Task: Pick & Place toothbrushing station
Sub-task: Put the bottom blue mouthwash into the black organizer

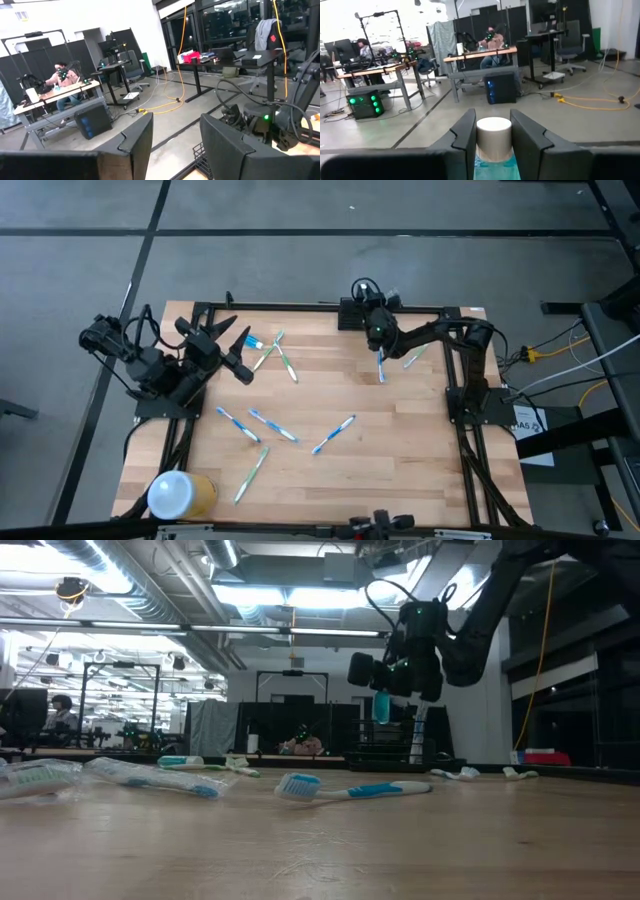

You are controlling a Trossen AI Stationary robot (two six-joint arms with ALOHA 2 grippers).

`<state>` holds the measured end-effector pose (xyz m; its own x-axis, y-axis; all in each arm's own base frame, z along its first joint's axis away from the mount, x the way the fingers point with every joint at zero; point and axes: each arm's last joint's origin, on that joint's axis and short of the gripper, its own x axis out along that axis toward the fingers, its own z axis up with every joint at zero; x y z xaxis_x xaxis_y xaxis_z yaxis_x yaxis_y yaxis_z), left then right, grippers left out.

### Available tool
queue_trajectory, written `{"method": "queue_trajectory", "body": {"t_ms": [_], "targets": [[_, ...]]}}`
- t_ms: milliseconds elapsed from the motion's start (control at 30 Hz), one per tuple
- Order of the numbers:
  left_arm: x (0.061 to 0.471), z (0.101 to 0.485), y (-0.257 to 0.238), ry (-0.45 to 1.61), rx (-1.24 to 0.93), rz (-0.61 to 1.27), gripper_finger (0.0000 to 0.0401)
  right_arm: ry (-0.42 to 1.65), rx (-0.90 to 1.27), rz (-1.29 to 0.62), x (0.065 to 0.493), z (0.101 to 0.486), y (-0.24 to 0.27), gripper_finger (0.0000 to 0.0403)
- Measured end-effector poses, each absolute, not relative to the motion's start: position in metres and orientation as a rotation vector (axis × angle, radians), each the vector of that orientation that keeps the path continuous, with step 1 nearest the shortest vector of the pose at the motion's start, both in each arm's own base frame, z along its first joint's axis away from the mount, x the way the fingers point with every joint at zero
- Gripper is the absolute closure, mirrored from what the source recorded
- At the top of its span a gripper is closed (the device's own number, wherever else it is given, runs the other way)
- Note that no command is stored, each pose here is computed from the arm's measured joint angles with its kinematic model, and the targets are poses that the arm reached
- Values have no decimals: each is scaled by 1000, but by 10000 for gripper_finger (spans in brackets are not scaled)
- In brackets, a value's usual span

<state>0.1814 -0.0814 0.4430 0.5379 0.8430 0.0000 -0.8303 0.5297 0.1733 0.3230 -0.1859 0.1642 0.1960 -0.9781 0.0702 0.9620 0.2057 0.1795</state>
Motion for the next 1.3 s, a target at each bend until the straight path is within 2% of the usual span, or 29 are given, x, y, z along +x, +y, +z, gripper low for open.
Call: {"method": "queue_trajectory", "body": {"t_ms": [633, 1300], "targets": [[182, 442, -82, 89, 162, 1000, 242, -172, 87, -1435, 320, 161, -183, 310], [182, 442, -82, 84, 154, 1000, 242, -167, 35, -1407, 318, 173, -183, 310]]}}
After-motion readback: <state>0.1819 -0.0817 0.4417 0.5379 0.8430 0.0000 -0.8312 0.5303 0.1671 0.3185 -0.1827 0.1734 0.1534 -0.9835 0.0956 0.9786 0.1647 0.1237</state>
